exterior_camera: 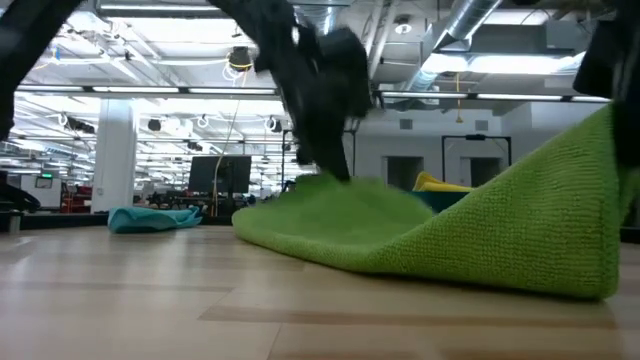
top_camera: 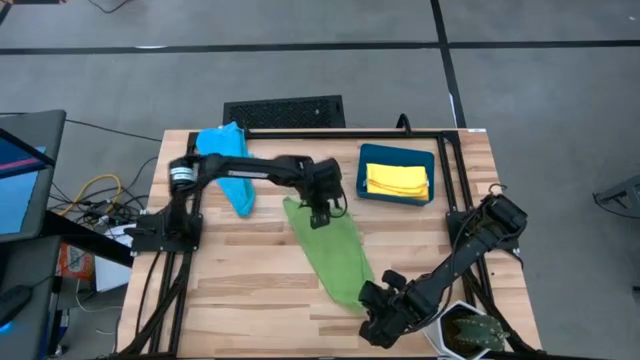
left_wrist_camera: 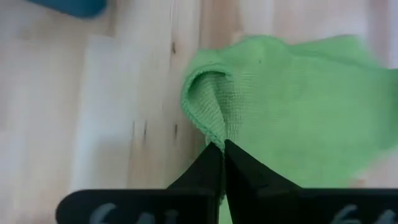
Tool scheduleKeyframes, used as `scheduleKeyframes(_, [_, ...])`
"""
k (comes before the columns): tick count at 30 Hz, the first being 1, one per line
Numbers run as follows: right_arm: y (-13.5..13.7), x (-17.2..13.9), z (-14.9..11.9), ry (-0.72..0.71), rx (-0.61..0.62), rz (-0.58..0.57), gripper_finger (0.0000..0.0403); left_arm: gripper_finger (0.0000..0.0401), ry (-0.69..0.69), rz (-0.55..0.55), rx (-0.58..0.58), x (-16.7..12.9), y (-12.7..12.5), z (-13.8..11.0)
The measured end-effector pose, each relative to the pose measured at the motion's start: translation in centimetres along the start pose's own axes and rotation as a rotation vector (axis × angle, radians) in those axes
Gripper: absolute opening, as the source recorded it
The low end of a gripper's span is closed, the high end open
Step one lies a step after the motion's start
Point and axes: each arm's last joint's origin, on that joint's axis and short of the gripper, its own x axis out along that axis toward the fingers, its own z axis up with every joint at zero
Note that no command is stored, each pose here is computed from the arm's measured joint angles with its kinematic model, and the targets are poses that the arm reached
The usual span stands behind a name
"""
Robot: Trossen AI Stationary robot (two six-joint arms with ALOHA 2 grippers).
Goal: Fold microfiber towels
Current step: Fold the green microfiber cloth
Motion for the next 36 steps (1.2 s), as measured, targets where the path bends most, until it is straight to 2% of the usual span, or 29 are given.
scheduleKeyframes(5, [-0.4,-0.3,0.8,-0.026,-0.040,-0.045,0.0015,0.0001,-0.068,0.056,-0.027,-8.7,-2.5,-0.6])
scheduleKeyframes(8, [-0.9,-0.8,1.7,-0.034,-0.075,-0.120,0.0015,0.0000,-0.077,0.142,-0.044,-12.9,-3.5,-2.0])
scheduleKeyframes(14, [-4.1,-3.5,4.8,-0.055,-0.155,-0.502,0.0021,0.0000,-0.220,0.467,-0.048,-20.7,-4.7,-5.2])
scheduleKeyframes(18, [-6.2,-6.1,7.7,-0.093,-0.187,-0.729,0.0013,0.0000,-0.309,0.612,-0.075,-23.7,-4.8,-7.6])
scheduleKeyframes(21, [-7.2,-6.9,9.8,-0.126,-0.199,-0.703,0.0014,0.0000,-0.335,0.619,-0.106,-24.1,-4.7,-9.6])
scheduleKeyframes(23, [-8.0,-7.6,10.9,-0.133,-0.164,-0.706,0.0017,0.0000,-0.369,0.608,-0.149,-23.7,-4.6,-11.0])
scheduleKeyframes(25, [-8.7,-7.7,11.2,-0.131,-0.102,-0.735,0.0017,0.0000,-0.372,0.593,-0.184,-22.6,-4.7,-13.0])
scheduleKeyframes(29, [-8.2,-8.5,11.0,-0.179,-0.093,-0.670,0.0014,0.0000,-0.412,0.519,-0.286,-19.8,-5.3,-17.6])
scheduleKeyframes(32, [-6.9,-8.4,9.5,-0.179,-0.102,-0.628,0.0017,0.0000,-0.486,0.392,-0.370,-17.6,-6.3,-20.6])
scheduleKeyframes(36, [-4.4,-8.0,6.8,-0.214,-0.101,-0.525,0.0027,0.0000,-0.612,0.118,-0.459,-14.5,-8.1,-23.2])
